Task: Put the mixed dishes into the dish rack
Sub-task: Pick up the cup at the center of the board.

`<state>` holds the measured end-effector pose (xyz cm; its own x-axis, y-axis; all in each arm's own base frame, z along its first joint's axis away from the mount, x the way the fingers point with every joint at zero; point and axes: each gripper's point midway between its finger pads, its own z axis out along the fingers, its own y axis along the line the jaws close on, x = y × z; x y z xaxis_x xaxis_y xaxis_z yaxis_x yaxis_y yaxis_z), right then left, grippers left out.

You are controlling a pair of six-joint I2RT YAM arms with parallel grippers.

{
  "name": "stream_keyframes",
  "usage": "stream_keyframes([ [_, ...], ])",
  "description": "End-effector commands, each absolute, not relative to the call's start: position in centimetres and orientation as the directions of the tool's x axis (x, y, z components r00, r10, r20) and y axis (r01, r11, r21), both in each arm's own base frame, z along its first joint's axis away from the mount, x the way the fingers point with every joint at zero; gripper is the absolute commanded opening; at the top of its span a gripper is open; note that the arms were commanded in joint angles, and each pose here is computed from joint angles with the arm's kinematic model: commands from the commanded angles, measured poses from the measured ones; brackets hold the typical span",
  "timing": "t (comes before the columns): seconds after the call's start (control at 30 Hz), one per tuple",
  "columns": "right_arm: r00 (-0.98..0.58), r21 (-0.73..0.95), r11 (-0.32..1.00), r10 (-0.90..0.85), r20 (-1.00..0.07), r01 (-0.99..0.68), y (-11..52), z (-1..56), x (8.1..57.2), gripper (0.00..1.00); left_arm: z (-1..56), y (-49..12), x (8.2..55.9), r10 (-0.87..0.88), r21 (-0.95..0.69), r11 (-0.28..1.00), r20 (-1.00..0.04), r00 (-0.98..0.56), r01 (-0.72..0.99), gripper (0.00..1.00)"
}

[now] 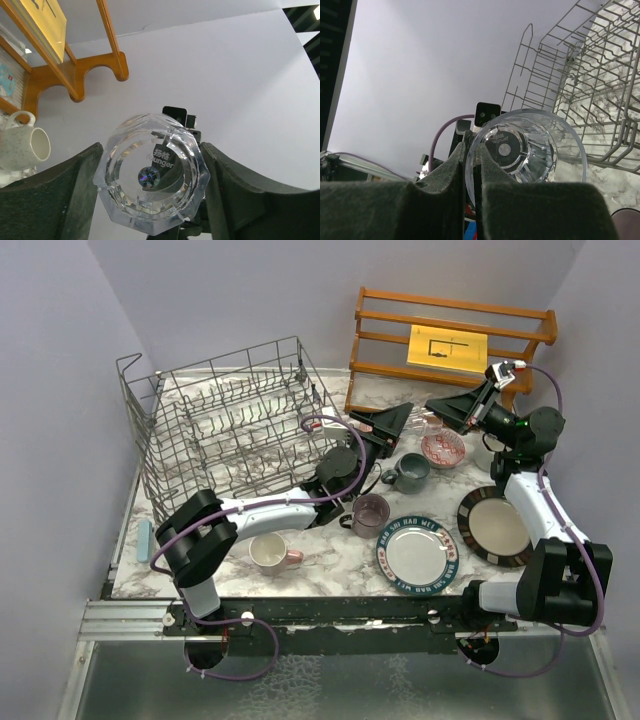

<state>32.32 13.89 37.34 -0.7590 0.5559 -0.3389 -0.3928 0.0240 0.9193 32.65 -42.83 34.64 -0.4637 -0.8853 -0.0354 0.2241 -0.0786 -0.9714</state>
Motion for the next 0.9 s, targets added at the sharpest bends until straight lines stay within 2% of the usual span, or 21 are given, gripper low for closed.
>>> stream_keyframes([
  [0.0, -0.731, 0.9, 0.039, 0.569, -0.377, -0.433, 13.8, 38.1, 31.9, 0.09, 35.6, -43.0, 32.9, -0.891, -0.966, -0.103, -0.017, -0.453, 0.238, 0.56],
  [0.07, -0.731, 0.901, 0.042, 0.569, -0.377, -0.432, 13.8, 38.0, 31.9, 0.12, 35.5, -42.9, 33.0, -0.893, -0.965, -0.096, -0.025, -0.449, 0.244, 0.38],
  [0.2, -0.726, 0.897, 0.056, 0.566, -0.391, -0.439, 13.8, 37.7, 31.9, 0.28, 35.6, -42.2, 33.2, -0.9, -0.962, -0.081, -0.042, -0.435, 0.26, 0.05],
  [0.23, -0.724, 0.894, 0.06, 0.564, -0.398, -0.444, 13.8, 37.8, 31.9, 0.34, 35.6, -41.9, 33.3, -0.901, -0.962, -0.079, -0.044, -0.432, 0.263, 0.0],
  [0.3, -0.717, 0.886, 0.07, 0.559, -0.415, -0.458, 13.8, 37.7, 31.9, 0.49, 35.6, -41.3, 33.5, -0.904, -0.961, -0.067, -0.056, -0.423, 0.27, 0.0],
  [0.43, -0.702, 0.867, 0.094, 0.547, -0.456, -0.49, 13.8, 37.6, 31.7, 0.72, 36.4, -39.5, 33.6, -0.914, -0.953, -0.059, -0.068, -0.4, 0.296, 0.0],
  [0.57, -0.684, 0.844, 0.127, 0.53, -0.501, -0.521, 13.9, 37.1, 31.7, 0.86, 36.6, -38.0, 33.7, -0.917, -0.948, -0.038, -0.092, -0.388, 0.315, 0.0],
  [0.7, -0.657, 0.812, 0.172, 0.507, -0.558, -0.558, 13.8, 36.2, 31.7, 0.9, 36.9, -36.7, 33.8, -0.917, -0.939, -0.018, -0.121, -0.379, 0.344, 0.0],
  [0.87, -0.565, 0.679, 0.25, 0.401, -0.721, -0.69, 13.6, 35.2, 31.2, 0.91, 36.1, -34.7, 34.6, -0.908, -0.943, 0.08, -0.203, -0.366, 0.324, 0.0],
])
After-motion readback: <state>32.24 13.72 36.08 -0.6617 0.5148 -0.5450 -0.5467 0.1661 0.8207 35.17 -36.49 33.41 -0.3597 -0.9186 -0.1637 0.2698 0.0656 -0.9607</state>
